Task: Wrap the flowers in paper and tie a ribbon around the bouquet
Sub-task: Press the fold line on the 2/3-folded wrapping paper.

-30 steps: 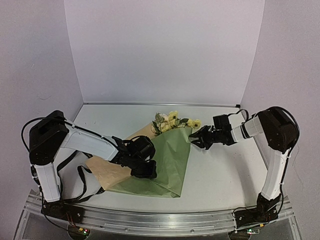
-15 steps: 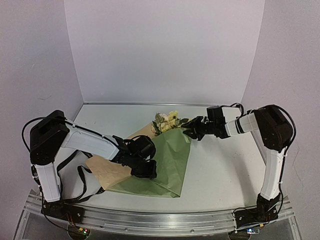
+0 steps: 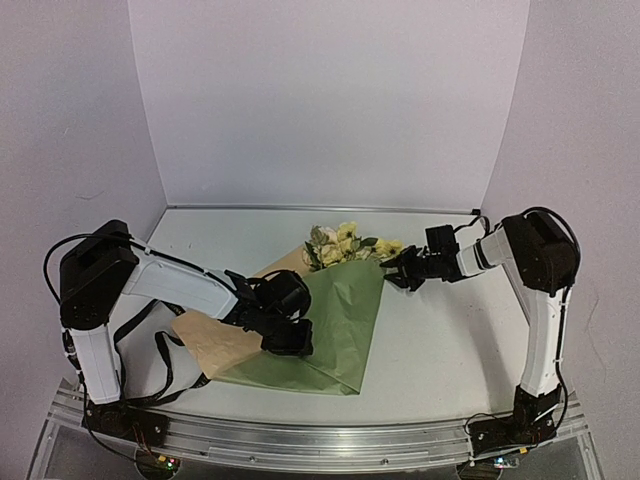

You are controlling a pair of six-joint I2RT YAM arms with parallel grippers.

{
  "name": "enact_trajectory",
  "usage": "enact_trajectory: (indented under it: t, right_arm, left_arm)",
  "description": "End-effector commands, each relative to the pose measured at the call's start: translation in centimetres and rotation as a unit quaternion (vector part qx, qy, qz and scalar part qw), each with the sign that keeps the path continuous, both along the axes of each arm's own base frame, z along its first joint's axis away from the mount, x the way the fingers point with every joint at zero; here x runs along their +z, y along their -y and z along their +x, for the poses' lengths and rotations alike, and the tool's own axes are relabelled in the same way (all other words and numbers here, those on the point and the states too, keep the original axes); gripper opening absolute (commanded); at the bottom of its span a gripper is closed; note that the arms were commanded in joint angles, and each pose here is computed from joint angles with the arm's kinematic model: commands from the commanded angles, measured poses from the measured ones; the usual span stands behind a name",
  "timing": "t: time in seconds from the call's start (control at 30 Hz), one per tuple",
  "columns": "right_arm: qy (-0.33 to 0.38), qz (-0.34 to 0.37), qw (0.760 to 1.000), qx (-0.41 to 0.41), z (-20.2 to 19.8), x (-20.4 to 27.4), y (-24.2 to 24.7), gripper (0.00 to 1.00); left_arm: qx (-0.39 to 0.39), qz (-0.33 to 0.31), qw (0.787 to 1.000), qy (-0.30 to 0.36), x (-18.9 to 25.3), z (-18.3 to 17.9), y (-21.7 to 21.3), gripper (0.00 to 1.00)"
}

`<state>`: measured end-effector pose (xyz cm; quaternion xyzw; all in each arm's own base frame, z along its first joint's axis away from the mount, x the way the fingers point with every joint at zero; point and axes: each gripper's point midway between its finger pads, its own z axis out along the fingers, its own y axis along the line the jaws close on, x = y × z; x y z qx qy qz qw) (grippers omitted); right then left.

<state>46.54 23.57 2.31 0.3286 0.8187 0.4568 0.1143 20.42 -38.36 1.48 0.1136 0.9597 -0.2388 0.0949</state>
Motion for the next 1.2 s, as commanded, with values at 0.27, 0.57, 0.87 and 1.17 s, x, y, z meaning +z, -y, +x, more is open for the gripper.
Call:
enact_trajectory:
  t: [0.27, 0.57, 0.87, 1.17]
  right_arm:
    - [0.070, 0.010, 0.992, 0.103, -10.7, 8.5, -4.2, 0.39]
    - [0.060, 0.000, 0.969, 0.239, -22.6, 5.2, -11.4, 0.37]
    - [0.030, -0.039, 0.960, 0.277, -27.3, 0.1, -12.8, 0.36]
    - [-0.005, -0.064, 0.959, 0.276, -28.6, -3.5, -13.5, 0.30]
  left_arm:
    - [0.004, 0.069, 0.998, -0.008, -2.2, 0.0, -2.9, 0.17]
    - [0.005, 0.058, 0.998, 0.007, -1.2, 0.2, -3.0, 0.17]
    - [0.004, 0.048, 0.999, 0.018, -0.4, 0.2, -3.3, 0.17]
    - [0.018, 0.018, 0.999, 0.033, 2.9, 0.2, -3.3, 0.21]
